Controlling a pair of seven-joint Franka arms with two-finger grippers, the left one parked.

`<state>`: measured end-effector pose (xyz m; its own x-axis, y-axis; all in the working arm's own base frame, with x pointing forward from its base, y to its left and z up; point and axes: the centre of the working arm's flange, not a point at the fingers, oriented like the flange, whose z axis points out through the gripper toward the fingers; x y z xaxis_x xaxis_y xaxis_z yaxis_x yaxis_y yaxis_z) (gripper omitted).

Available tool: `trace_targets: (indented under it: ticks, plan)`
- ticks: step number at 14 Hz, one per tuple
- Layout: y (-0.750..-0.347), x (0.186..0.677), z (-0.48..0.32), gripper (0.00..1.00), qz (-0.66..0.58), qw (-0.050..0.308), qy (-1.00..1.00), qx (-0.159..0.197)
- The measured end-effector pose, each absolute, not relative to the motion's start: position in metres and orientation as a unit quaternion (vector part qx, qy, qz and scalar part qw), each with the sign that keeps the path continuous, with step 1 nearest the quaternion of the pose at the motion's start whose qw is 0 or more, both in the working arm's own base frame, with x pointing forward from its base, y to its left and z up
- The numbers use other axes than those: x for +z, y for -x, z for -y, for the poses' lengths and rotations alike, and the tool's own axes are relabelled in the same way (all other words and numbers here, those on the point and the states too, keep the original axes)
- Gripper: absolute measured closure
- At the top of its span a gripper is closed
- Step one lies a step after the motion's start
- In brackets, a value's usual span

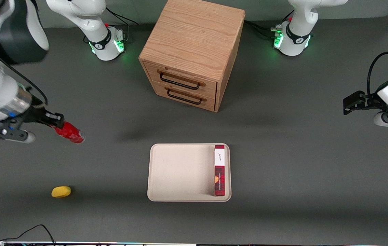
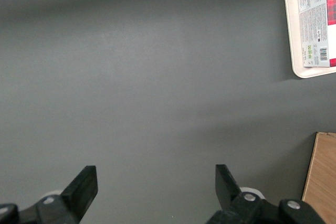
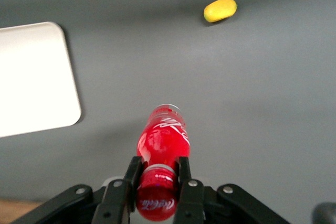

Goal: Place coke bottle on tray
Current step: 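Lift the red bottle and carry it over the cream tray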

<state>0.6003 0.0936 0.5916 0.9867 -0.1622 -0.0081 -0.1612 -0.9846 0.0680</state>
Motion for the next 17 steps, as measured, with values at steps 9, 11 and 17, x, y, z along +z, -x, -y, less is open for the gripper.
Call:
trace_targets:
  ticks: [9, 11, 17]
  plan:
    - [-0.703, 0.493, -0.220, 0.68, 0.209, -0.036, -0.977, 0.012]
    - [-0.722, 0.438, -0.240, 0.68, 0.251, -0.053, -0.966, 0.015]
    - [-0.742, 0.340, -0.267, 0.68, 0.303, -0.058, -0.951, 0.031]
